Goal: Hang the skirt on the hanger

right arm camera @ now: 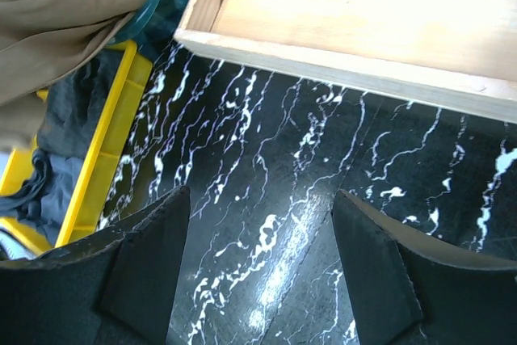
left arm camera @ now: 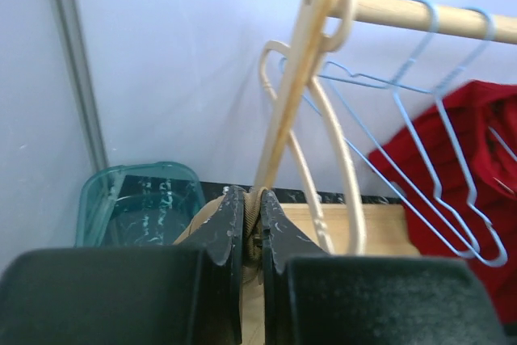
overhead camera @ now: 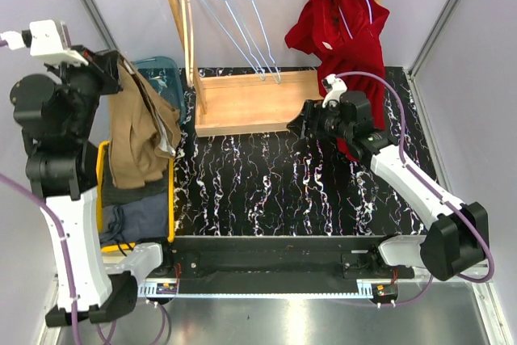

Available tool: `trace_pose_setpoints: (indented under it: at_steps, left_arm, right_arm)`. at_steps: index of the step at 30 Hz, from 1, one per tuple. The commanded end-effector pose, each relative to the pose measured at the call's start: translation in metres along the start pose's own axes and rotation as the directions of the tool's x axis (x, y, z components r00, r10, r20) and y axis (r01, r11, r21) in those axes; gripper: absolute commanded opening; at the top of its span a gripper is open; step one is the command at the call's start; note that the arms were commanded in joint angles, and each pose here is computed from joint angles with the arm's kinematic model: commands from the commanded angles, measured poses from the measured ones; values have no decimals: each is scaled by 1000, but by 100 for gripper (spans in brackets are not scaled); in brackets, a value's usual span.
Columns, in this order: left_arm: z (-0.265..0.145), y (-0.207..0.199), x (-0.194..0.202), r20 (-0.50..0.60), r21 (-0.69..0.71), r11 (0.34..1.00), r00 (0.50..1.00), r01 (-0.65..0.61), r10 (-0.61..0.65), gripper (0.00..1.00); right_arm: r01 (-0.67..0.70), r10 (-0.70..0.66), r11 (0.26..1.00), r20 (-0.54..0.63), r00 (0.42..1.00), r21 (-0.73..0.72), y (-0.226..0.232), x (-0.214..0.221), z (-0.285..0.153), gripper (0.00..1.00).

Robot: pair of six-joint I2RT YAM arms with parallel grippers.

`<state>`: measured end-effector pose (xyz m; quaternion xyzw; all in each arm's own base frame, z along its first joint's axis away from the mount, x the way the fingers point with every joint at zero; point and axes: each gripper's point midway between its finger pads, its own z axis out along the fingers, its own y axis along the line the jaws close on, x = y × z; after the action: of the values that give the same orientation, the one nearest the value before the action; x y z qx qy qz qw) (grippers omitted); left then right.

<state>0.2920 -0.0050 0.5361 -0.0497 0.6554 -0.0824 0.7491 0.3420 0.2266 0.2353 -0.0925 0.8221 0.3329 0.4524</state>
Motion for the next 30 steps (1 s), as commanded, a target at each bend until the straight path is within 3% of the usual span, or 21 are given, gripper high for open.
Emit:
trace_pose_setpoints:
  at_steps: [1, 9, 11, 12, 15, 18, 27, 30]
  left_arm:
    - [-21, -38, -11, 47, 202, 979, 999, -1, -8, 0]
    - [-34, -43, 63, -120, 272, 961, 993, 54, -21, 0]
    - [-41, -44, 71, -131, 283, 958, 991, 56, -19, 0]
    - [-43, -45, 74, -136, 291, 955, 991, 54, -14, 0]
    - [-50, -50, 75, -139, 314, 947, 990, 65, -22, 0]
    - [-55, -58, 78, -156, 355, 931, 987, 85, -30, 0]
    - [-66, -65, 85, -176, 394, 913, 984, 101, -33, 0]
    - [-67, -65, 89, -184, 400, 911, 983, 99, -26, 0]
  right_arm:
    - [44, -43, 993, 16, 999, -112, 24, -5, -7, 80]
    - [193, -204, 954, -21, 979, -230, 88, 31, 4, 96]
    - [228, -239, 925, 1, 971, -304, 115, 42, 8, 98]
    - [258, -248, 901, 75, 966, -348, 132, 33, 10, 99]
    - [304, -270, 830, 139, 953, -467, 167, 41, 14, 100]
    - [325, -304, 777, 130, 944, -539, 190, 54, 28, 100]
    - [375, -403, 736, 82, 912, -564, 208, 99, 89, 96]
    - [371, -391, 767, 77, 917, -522, 205, 100, 107, 93]
